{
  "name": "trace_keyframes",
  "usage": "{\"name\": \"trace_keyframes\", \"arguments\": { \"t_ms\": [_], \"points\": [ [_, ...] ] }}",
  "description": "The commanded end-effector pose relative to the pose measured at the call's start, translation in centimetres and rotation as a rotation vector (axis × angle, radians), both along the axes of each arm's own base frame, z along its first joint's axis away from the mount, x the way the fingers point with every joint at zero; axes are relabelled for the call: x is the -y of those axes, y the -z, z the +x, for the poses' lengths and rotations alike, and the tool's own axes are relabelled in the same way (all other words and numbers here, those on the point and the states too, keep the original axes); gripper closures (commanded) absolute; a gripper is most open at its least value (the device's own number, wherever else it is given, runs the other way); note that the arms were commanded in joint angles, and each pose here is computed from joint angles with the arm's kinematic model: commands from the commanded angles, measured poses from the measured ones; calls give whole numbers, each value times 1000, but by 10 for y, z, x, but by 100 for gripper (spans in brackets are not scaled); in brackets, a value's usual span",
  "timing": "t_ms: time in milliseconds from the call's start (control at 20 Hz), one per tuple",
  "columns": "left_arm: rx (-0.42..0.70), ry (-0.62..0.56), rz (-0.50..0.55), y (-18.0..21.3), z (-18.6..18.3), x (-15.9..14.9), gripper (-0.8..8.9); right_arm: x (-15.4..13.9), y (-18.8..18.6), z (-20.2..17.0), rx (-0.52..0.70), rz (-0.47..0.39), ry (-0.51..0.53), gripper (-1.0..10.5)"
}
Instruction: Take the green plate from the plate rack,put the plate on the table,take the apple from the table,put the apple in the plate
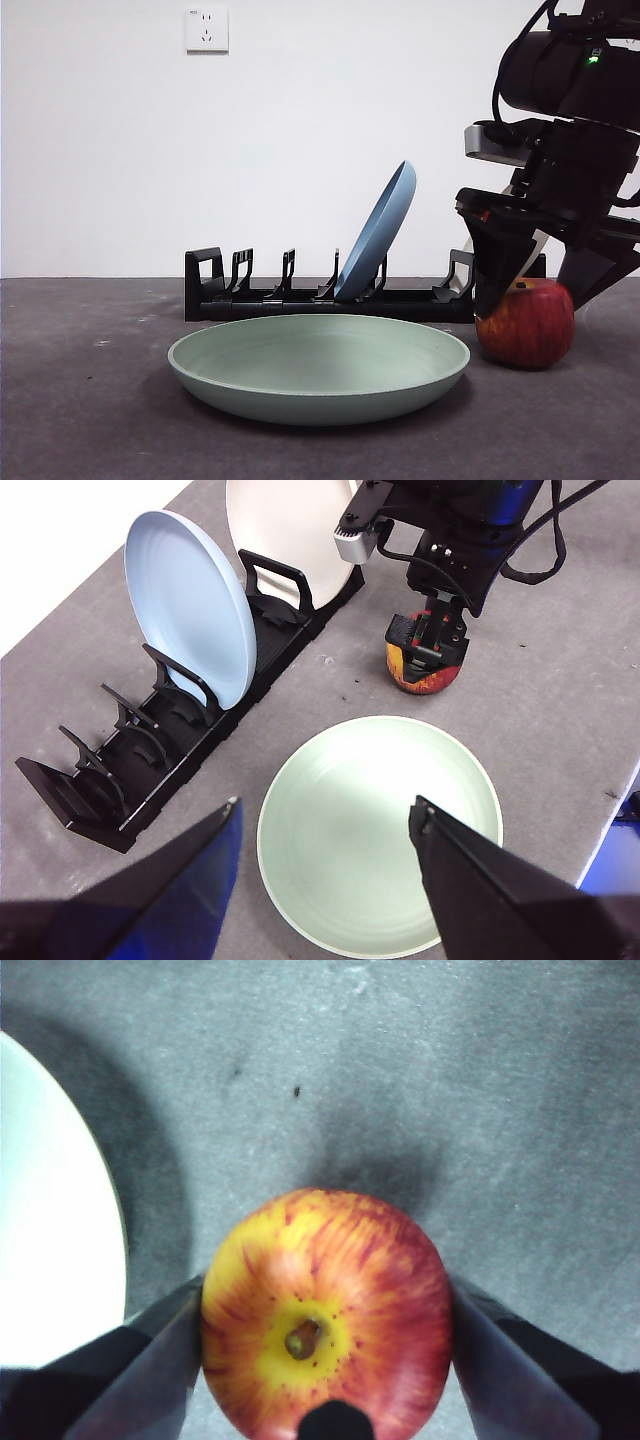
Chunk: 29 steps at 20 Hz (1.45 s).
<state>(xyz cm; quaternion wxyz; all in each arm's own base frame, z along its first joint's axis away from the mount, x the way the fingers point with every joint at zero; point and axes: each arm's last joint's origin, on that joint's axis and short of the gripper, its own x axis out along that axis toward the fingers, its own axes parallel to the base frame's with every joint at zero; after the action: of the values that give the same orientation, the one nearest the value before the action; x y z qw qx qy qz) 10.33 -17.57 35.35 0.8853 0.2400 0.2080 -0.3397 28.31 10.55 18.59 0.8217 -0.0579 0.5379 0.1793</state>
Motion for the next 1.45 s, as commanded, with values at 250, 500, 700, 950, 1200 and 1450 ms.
{"name": "trace_keyframes", "arguments": {
  "t_ms": [250, 500, 700, 950, 1200, 1450],
  "points": [
    [-8, -8, -1, 2, 1, 0, 530, 4, -52, -24, 160, 81, 3, 960],
    [-9, -7, -1, 2, 1, 0, 530, -25, -67, -41, 222, 156, -68, 960],
    [-9, -7, 0, 2, 1, 0, 531, -74, -54, -49, 230, 215, -174, 960],
    [-17, -8, 14, 3, 0, -1, 531, -108, -4, -47, 120, 126, -241, 960],
    [-20, -8, 19, 3, 0, -1, 530, -116, 8, -50, 102, 82, -267, 960],
    [-20, -8, 19, 3, 0, -1, 531, -116, 8, -50, 98, 82, -268, 675]
  ]
}}
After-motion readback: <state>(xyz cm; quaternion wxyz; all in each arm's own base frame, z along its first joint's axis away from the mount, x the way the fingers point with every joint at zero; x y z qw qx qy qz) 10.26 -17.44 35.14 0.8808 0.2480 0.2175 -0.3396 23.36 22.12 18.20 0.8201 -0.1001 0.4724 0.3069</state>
